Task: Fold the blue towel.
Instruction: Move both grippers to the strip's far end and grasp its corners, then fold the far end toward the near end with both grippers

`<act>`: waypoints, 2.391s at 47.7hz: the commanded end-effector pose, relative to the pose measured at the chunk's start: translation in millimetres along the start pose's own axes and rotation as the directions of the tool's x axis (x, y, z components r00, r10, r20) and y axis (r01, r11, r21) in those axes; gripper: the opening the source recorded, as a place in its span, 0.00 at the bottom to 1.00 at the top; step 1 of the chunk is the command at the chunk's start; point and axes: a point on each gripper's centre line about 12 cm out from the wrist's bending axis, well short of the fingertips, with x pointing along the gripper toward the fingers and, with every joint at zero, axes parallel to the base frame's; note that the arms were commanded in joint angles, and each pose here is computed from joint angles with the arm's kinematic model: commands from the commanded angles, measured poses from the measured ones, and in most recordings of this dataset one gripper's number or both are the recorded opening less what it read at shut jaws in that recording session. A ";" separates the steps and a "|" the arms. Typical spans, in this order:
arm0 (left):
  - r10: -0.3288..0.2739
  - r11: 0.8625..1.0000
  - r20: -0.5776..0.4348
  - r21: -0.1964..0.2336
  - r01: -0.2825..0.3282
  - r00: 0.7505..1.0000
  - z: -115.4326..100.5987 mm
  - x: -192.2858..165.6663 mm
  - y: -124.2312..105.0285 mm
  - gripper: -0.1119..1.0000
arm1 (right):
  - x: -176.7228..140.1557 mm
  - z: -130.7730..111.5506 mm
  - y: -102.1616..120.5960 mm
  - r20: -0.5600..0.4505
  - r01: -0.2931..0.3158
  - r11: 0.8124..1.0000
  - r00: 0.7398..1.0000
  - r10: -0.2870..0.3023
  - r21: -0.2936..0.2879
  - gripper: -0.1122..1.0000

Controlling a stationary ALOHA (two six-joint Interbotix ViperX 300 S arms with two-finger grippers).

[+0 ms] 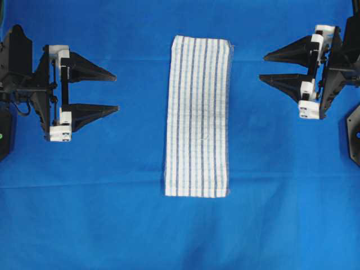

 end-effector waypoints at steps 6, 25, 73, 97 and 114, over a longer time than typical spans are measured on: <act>0.029 1.000 0.012 -0.009 -0.028 1.000 7.5 12.6 7.6 0.74 | 6.9 4.9 -5.2 0.019 0.021 1.000 1.000 -0.021 0.010 0.62; 0.201 0.977 -0.108 -0.046 -0.207 0.974 -24.1 76.1 70.4 0.79 | 57.6 -20.5 -65.5 -0.119 0.213 0.977 0.971 -0.207 0.034 0.62; 0.360 0.916 -0.290 -0.071 -0.395 0.887 -118.0 181.1 181.0 0.91 | 137.5 -117.7 -134.3 -0.332 0.348 0.936 0.890 -0.312 0.055 0.71; 0.349 0.923 -0.320 -0.045 -0.382 0.881 -126.9 180.6 177.0 0.14 | 138.0 -118.7 -132.8 -0.346 0.333 0.942 0.889 -0.301 0.036 0.17; 0.361 0.923 -0.287 -0.025 -0.384 0.887 -108.7 180.4 182.1 0.13 | 136.6 -107.2 -133.7 -0.313 0.340 0.939 0.898 -0.309 0.048 0.17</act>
